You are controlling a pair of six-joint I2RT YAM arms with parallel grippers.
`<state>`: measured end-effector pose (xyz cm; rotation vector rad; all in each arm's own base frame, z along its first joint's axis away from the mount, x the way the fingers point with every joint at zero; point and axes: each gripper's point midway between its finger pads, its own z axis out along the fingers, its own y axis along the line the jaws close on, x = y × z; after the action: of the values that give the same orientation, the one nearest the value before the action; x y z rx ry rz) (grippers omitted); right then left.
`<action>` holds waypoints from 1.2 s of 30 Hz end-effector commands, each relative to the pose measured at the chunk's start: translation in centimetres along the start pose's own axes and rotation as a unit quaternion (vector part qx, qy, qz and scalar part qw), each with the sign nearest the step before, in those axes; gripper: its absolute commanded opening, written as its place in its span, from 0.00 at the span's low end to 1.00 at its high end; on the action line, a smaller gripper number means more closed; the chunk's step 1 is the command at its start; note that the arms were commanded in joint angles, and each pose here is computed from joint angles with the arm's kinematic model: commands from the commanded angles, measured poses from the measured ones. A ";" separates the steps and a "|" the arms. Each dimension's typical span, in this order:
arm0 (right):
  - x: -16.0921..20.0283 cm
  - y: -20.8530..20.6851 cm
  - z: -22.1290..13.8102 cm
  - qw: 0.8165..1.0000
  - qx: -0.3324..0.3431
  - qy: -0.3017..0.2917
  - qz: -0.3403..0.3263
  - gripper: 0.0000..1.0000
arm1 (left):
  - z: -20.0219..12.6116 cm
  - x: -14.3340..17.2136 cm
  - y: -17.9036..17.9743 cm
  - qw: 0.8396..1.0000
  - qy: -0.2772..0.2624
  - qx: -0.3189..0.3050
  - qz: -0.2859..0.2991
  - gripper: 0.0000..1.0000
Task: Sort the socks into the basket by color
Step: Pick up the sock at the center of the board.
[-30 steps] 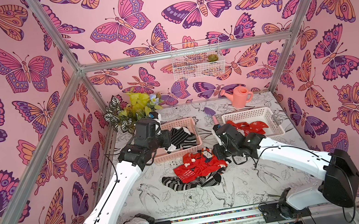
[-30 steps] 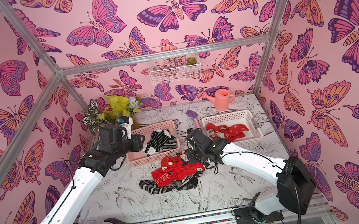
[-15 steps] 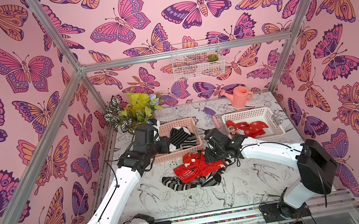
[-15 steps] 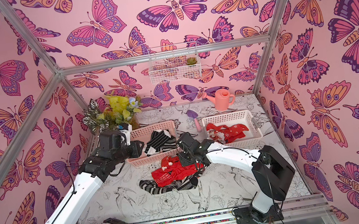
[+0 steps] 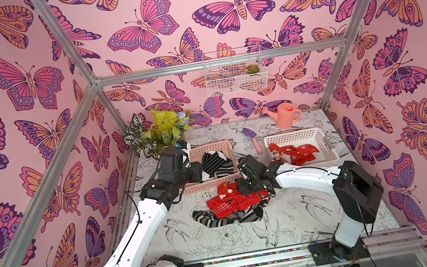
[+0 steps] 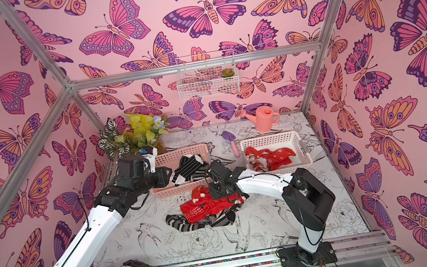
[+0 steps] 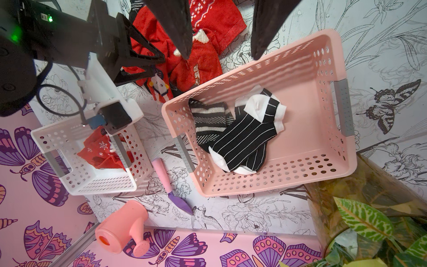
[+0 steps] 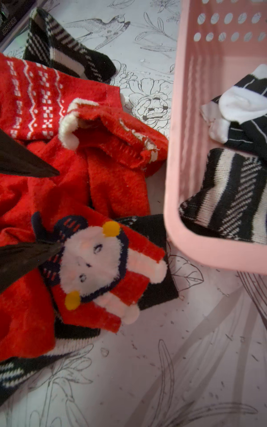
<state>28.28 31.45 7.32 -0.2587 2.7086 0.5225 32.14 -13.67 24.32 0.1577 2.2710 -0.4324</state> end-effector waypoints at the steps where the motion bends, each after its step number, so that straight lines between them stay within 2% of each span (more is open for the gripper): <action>1: -0.4 0.9 0.3 1.000 -0.010 0.000 0.005 0.48 | -0.1 0.4 0.1 1.000 0.000 0.004 0.002 0.44; 10: -0.1 0.5 1.2 1.000 0.003 0.013 0.007 0.45 | -0.2 0.3 0.1 1.000 -0.002 0.005 0.002 0.44; 20: 0.0 0.4 1.5 1.000 0.005 0.013 0.007 0.17 | -0.2 0.4 0.1 1.000 -0.001 0.007 0.002 0.44; 24: -0.2 0.7 1.1 1.000 0.000 0.009 0.006 0.10 | -0.2 0.5 0.0 1.000 0.000 0.007 0.002 0.44; 29: -0.5 0.9 -0.2 1.000 -0.005 0.002 0.002 0.05 | -0.2 0.5 0.0 1.000 0.000 0.009 0.001 0.44; 36: -1.3 1.2 -3.0 1.000 -0.011 -0.019 -0.007 0.04 | -0.1 0.6 0.0 1.000 0.002 0.009 0.001 0.44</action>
<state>28.30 31.55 8.41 -0.2504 2.7032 0.5345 31.93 -13.87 24.06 0.1660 2.2775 -0.4476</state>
